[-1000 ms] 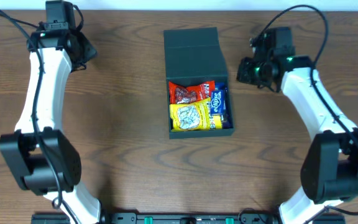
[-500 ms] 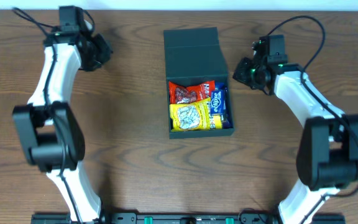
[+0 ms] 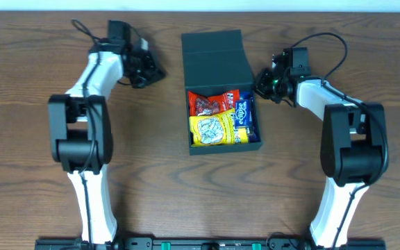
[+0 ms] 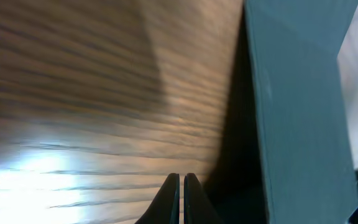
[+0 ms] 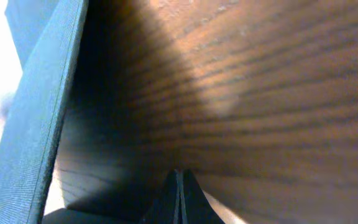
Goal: Pack container
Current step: 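Bring both grippers to the box lid and push it closed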
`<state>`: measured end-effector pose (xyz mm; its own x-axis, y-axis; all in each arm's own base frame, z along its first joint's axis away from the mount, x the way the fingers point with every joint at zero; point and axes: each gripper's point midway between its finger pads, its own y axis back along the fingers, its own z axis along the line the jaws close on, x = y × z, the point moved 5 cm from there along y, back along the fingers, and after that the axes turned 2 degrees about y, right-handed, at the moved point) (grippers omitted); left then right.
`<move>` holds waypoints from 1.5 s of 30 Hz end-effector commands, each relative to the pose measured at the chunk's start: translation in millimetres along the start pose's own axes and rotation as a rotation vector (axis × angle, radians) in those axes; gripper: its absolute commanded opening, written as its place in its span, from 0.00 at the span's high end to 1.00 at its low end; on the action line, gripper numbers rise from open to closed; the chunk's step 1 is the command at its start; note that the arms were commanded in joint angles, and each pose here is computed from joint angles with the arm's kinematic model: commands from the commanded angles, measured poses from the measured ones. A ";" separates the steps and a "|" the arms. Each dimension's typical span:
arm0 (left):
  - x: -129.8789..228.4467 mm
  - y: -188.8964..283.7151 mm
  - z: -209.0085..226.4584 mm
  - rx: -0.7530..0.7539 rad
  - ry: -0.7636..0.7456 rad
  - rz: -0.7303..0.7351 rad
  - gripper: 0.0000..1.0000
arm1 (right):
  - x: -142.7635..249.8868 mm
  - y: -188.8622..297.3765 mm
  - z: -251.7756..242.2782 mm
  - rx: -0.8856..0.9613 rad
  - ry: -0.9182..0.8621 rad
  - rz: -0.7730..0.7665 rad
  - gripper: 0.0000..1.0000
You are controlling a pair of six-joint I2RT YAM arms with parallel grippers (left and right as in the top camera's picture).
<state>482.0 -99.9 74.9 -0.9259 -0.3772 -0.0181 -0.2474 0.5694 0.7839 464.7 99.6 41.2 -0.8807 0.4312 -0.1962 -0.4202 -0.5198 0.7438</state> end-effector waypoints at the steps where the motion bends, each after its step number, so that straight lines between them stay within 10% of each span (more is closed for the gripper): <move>1: -6.6 -3.4 1.6 0.016 0.032 0.000 0.94 | -4.3 -9.8 1.4 -0.031 -0.012 0.016 0.99; 45: 7.9 -40.5 -17.0 0.133 0.075 0.094 0.94 | -23.4 -10.7 30.8 -0.201 0.112 -0.063 0.98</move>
<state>484.3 -134.5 51.7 -0.9217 -0.3754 0.0981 -0.1991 0.6746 0.7108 496.1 106.9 56.6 -0.8513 0.4170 -0.3185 -0.5212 -0.6011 0.6059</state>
